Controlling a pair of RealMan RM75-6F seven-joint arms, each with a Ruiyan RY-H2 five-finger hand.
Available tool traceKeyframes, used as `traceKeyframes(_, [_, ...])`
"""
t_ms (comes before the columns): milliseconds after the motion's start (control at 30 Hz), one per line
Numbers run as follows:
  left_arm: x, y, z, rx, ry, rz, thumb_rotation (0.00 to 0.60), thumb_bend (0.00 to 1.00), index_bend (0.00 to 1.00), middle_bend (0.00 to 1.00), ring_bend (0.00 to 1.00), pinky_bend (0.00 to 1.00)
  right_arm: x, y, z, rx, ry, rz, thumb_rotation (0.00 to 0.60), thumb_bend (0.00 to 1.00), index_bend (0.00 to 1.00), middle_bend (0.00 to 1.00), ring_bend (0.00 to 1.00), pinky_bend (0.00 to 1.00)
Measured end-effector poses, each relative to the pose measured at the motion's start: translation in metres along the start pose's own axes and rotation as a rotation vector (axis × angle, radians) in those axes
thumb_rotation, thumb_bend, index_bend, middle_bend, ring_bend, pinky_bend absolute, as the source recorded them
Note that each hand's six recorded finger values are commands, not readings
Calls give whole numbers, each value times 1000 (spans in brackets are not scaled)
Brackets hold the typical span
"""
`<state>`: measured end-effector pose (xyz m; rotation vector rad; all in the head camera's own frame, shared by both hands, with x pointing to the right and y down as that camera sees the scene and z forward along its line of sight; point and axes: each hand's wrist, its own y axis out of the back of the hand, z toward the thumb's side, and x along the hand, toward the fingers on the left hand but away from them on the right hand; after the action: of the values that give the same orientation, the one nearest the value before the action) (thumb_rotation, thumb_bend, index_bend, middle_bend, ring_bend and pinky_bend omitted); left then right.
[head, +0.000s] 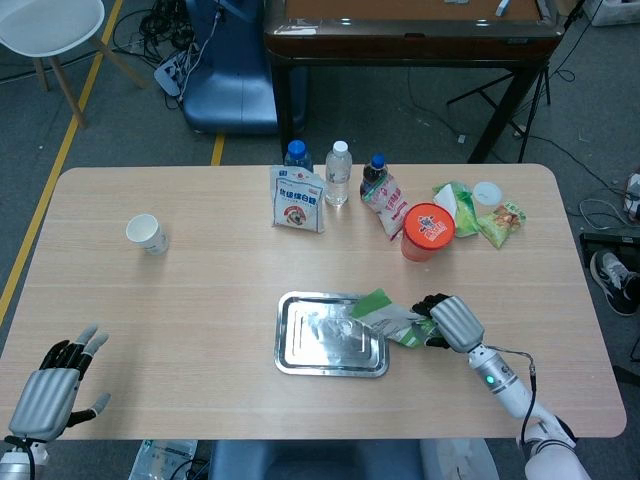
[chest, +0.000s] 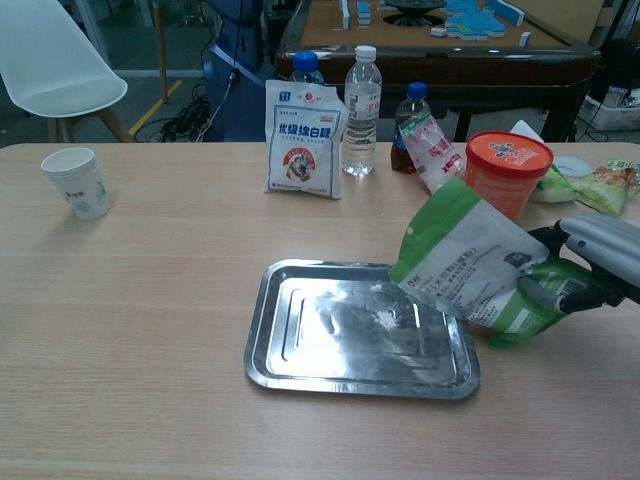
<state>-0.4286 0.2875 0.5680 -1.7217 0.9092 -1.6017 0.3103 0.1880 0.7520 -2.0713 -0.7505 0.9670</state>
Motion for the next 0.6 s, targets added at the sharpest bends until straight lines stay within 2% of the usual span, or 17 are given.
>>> traceKeyframes(100, [0,-1,1,0,-1,-3,600,222,121,38,148,72,4,-2,-1,9,-2,10,600,283,588,478,356,376])
traceKeyframes(600, [-1,-2,4,-7,-7,-9,600,222,121,38,148,72,33,3,-20,52,-55,24,600,266,517,422,292,320])
